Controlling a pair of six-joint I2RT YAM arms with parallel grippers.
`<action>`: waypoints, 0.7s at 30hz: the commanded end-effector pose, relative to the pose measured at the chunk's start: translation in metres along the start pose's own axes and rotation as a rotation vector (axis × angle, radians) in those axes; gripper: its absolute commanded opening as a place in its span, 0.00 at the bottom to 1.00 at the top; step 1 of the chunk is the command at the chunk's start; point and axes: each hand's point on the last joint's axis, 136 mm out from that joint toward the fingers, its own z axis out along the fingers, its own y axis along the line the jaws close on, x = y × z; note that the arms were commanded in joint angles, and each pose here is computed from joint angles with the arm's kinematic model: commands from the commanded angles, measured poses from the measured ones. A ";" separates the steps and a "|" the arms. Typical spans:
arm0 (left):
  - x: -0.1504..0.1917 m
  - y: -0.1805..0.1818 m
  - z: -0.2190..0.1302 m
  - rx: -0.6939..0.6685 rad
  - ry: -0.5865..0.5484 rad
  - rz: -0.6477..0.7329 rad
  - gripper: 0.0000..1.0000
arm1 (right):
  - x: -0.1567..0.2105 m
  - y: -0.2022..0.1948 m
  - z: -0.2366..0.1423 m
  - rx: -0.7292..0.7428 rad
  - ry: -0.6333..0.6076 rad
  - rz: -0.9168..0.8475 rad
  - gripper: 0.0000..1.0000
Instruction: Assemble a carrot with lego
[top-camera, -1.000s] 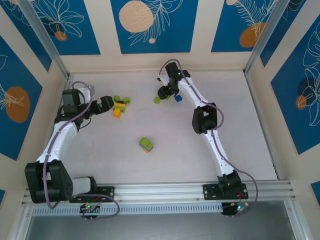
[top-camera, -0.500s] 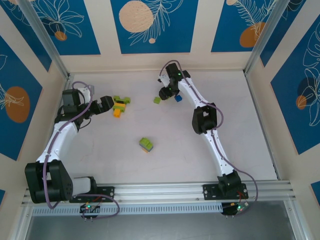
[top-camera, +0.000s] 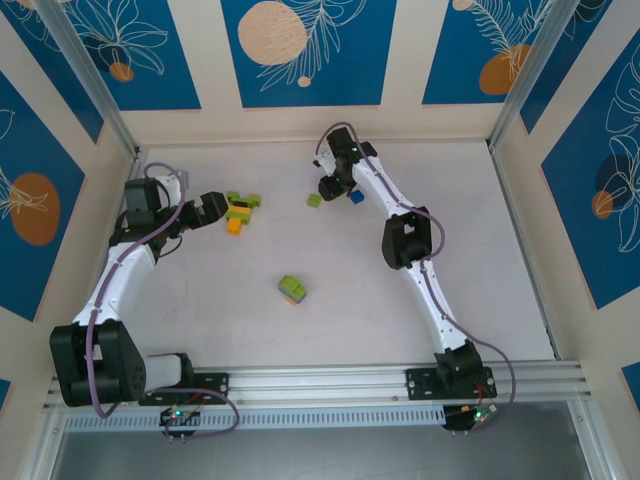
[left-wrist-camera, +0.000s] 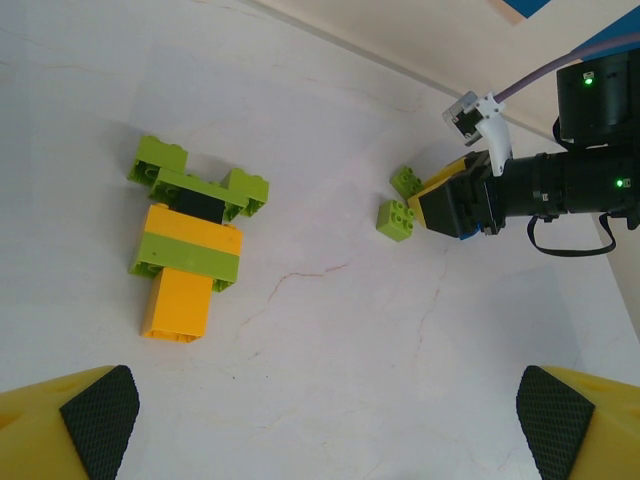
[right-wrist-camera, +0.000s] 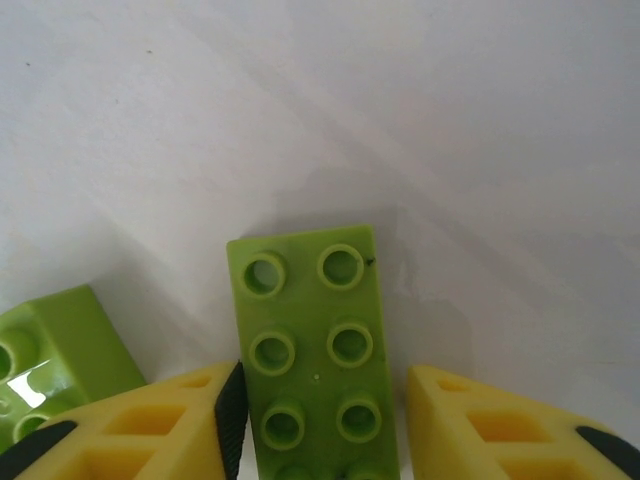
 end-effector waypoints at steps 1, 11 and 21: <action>-0.010 -0.006 -0.004 0.020 -0.020 0.013 1.00 | 0.018 0.017 0.011 -0.060 0.070 0.003 0.42; -0.010 -0.006 -0.004 0.020 -0.020 0.013 1.00 | -0.002 0.019 -0.038 -0.106 -0.016 0.108 0.32; -0.011 -0.008 -0.006 0.027 -0.025 0.015 1.00 | 0.004 0.050 -0.124 -0.039 -0.041 0.089 0.31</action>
